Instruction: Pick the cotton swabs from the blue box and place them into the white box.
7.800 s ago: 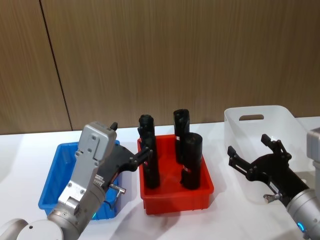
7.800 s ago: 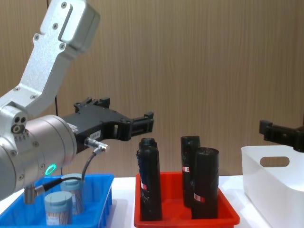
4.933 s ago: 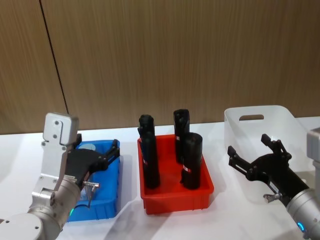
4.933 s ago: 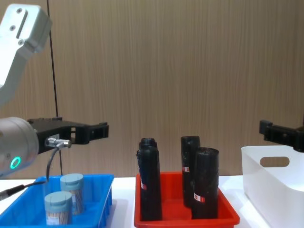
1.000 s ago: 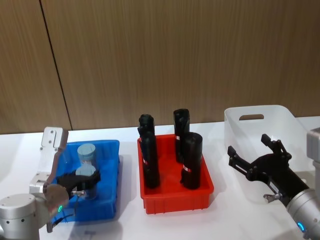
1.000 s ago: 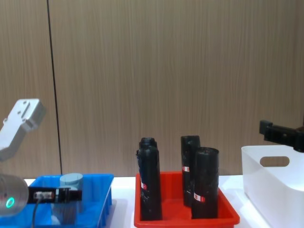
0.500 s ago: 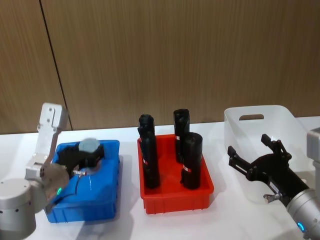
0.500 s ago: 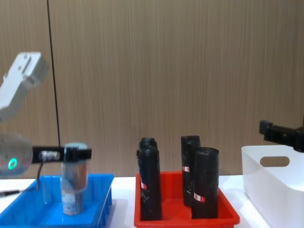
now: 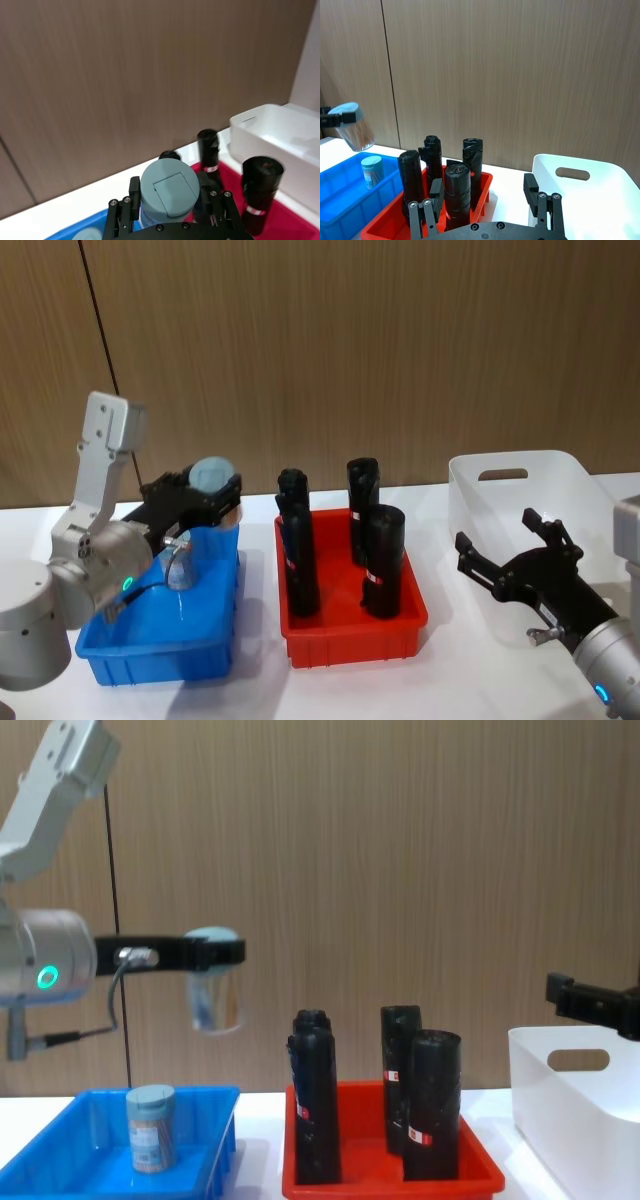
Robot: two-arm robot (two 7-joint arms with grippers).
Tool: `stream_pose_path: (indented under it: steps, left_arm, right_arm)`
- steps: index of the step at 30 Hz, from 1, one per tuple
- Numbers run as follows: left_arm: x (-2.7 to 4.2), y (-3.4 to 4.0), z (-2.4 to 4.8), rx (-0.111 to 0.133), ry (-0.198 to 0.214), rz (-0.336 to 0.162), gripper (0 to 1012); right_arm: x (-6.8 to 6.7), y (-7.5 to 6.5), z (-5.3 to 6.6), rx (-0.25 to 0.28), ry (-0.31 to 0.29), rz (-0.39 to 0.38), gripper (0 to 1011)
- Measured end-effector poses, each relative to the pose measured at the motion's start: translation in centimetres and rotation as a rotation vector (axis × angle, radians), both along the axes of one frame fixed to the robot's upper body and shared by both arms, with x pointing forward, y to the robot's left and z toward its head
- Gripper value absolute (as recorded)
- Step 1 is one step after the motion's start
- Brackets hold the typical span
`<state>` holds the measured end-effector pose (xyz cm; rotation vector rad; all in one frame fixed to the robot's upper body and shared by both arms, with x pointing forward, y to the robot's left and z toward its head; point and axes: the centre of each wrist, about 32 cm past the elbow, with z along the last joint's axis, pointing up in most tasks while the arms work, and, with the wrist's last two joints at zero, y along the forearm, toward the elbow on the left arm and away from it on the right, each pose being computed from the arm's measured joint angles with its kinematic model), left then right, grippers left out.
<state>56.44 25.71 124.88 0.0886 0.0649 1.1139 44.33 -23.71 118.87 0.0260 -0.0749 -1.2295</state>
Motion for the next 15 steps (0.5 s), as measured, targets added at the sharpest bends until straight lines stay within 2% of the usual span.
stream_pose_path:
  steps: [3, 6, 7, 13, 15]
  left_arm:
    - [0.07, -0.13, 0.45, -0.009, -0.016, -0.031, 690]
    - [0.22, -0.36, 1.02, -0.024, -0.037, -0.089, 690]
    - [0.22, -0.36, 1.02, -0.024, -0.037, -0.089, 690]
    - [0.63, -0.78, 1.91, -0.048, -0.063, -0.197, 690]
    - [0.76, -0.87, 2.07, -0.053, -0.066, -0.219, 690]
  right_arm:
    - [0.0, 0.0, 0.0, 0.000, 0.000, 0.000, 1002]
    - [0.0, 0.0, 0.0, 0.000, 0.000, 0.000, 1002]
    - [0.0, 0.0, 0.0, 0.000, 0.000, 0.000, 1002]
    - [0.0, 0.0, 0.0, 0.000, 0.000, 0.000, 1002]
    - [0.0, 0.0, 0.0, 0.000, 0.000, 0.000, 1002]
